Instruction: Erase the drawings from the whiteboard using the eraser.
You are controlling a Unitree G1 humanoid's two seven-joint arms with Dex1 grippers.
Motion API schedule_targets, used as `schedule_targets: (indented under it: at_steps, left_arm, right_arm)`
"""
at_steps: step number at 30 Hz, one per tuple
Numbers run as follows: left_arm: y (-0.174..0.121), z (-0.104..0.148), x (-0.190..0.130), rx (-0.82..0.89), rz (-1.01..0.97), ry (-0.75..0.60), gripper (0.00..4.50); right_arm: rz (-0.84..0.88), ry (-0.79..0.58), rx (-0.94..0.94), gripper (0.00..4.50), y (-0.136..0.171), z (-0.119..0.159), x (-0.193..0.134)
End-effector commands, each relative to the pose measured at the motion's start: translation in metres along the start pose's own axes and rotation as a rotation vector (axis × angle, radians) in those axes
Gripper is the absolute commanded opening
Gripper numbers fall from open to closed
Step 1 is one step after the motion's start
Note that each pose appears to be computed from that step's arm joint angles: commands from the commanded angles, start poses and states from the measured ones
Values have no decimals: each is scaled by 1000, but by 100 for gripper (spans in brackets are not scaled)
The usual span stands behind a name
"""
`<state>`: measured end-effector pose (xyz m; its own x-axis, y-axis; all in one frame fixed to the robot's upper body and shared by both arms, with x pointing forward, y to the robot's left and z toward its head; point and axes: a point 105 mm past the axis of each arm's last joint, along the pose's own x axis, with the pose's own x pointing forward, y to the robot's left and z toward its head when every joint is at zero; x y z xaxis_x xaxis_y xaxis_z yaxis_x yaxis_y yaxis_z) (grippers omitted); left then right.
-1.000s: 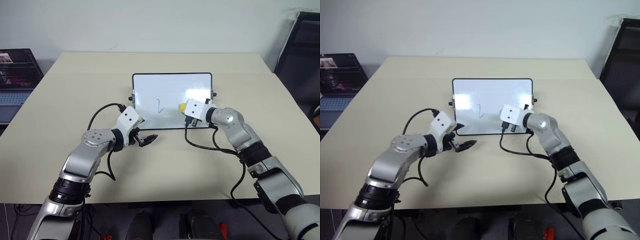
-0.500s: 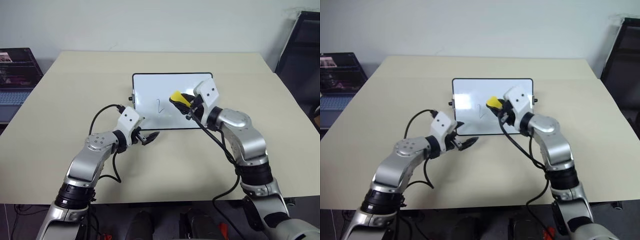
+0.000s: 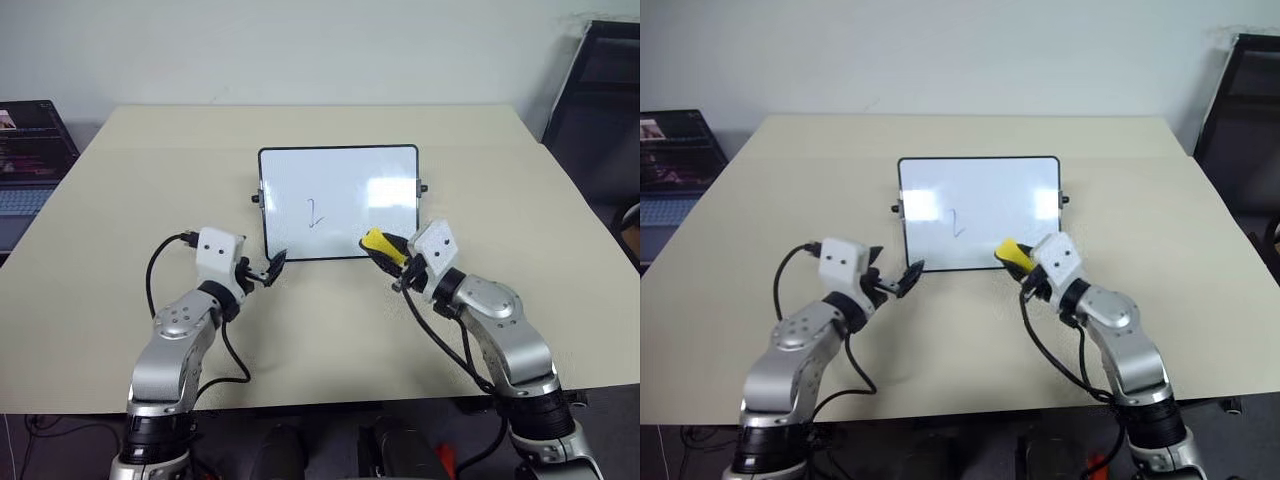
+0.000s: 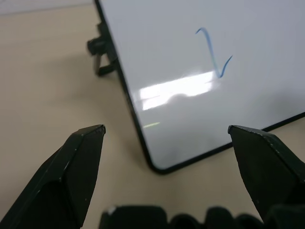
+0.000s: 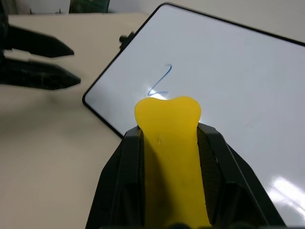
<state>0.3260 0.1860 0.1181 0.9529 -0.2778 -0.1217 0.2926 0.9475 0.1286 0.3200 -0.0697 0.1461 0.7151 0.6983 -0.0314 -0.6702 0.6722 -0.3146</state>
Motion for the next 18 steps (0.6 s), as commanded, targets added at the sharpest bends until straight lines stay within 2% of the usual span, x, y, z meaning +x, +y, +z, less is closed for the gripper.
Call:
schedule_targets:
  at_steps: [1,8,18]
  left_arm:
    - [2,9,-3,48,17,-21,450]
    - [-2,19,6,50,24,-42,450]
    - [-1,35,15,73,38,-44,450]
  right_arm:
    - [-23,-18,-11,112,-2,4,4]
    - [13,-26,-97,112,-5,12,24]
    - [24,8,-371,112,-27,35,91]
